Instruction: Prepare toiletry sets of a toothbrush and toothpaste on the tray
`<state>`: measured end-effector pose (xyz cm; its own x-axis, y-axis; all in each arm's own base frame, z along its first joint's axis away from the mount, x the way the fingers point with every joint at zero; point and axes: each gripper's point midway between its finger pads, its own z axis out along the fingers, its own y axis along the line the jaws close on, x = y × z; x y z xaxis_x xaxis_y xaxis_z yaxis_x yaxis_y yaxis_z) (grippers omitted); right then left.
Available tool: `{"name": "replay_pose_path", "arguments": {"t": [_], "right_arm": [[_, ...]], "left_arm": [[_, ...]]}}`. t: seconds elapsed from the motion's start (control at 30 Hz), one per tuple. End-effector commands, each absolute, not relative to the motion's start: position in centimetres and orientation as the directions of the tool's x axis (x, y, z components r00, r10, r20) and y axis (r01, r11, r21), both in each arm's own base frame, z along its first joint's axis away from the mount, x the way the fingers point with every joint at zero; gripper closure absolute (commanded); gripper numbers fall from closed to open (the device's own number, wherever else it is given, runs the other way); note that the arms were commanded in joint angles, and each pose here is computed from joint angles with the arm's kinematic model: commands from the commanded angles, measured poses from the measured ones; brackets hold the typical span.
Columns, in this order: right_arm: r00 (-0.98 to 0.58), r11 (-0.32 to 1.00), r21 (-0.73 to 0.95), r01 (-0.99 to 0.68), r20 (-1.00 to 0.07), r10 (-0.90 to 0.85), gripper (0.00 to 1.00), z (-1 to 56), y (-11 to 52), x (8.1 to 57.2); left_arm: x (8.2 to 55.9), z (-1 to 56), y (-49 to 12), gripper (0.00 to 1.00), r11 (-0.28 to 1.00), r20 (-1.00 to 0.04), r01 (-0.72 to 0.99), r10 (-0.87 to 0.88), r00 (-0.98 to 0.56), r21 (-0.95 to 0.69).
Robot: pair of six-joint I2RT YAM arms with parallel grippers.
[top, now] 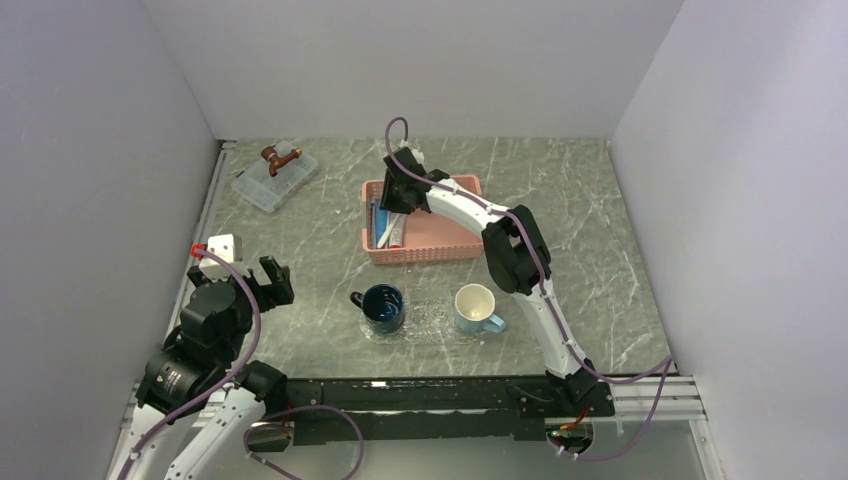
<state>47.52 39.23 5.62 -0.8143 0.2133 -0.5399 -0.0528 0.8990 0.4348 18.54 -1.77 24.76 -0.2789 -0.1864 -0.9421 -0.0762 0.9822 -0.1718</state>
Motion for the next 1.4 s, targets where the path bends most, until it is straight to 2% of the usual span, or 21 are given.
{"name": "replay_pose_path", "arguments": {"t": [0.0,0.73,1.07,1.37], "right_arm": [[-0.795,0.924,0.381,-0.043,-0.573,0.199,0.64,6.2,37.4,47.8],[-0.803,0.960,0.278,-0.014,-0.575,0.155,0.60,6.5,32.4,45.6],[-0.816,0.925,0.380,0.011,-0.531,0.227,0.55,6.7,34.3,46.2],[-0.839,0.884,0.466,0.036,-0.466,0.280,0.54,6.2,35.6,45.4]], "left_arm": [[19.0,25.2,-2.1,0.01,0.983,-0.947,-0.062,-0.183,-0.264,-0.173],[18.9,25.3,-2.1,0.01,0.982,-0.948,-0.056,-0.186,-0.259,-0.178],[18.9,25.3,-2.2,0.01,0.983,-0.947,-0.054,-0.186,-0.261,-0.178],[18.8,25.4,-2.2,0.01,0.982,-0.948,-0.053,-0.187,-0.257,-0.179]]}}
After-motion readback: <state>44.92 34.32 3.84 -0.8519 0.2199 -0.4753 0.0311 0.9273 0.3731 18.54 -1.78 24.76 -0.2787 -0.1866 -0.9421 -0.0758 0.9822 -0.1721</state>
